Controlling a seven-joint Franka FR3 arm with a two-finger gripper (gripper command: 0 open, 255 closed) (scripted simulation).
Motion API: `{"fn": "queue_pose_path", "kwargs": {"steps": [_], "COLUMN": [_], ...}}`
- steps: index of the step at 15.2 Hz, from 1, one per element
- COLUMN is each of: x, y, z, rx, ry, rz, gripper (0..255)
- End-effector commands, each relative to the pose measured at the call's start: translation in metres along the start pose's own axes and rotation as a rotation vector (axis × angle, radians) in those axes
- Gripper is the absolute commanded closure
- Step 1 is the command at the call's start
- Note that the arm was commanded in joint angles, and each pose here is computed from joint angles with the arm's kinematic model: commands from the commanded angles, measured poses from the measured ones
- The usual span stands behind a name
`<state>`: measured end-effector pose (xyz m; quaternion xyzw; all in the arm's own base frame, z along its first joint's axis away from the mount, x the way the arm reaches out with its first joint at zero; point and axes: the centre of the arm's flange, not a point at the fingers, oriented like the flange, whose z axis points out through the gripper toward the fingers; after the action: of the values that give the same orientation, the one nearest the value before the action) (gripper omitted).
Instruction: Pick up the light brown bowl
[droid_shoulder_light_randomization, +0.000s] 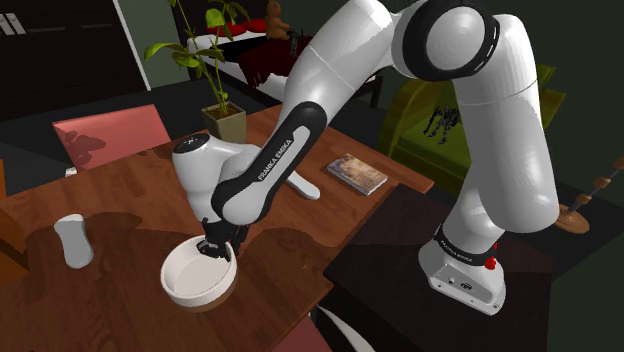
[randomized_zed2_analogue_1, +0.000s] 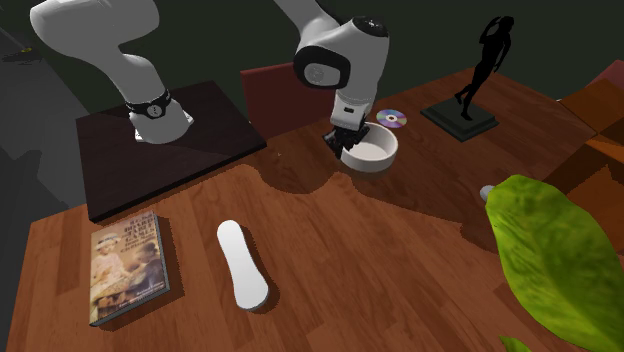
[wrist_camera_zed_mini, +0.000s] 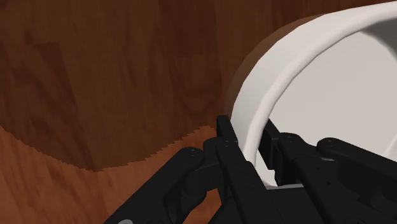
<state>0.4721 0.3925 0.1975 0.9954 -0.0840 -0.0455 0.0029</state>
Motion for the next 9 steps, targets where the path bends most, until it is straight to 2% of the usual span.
{"fn": "queue_pose_path", "kwargs": {"steps": [1, 9], "x": [-0.001, -0.005], "y": [0.0, 0.001], "z": [-0.008, -0.05], "rx": [0.0, 0.0], "ry": [0.0, 0.0], "rz": [-0.001, -0.001], "gripper": [255, 255]}}
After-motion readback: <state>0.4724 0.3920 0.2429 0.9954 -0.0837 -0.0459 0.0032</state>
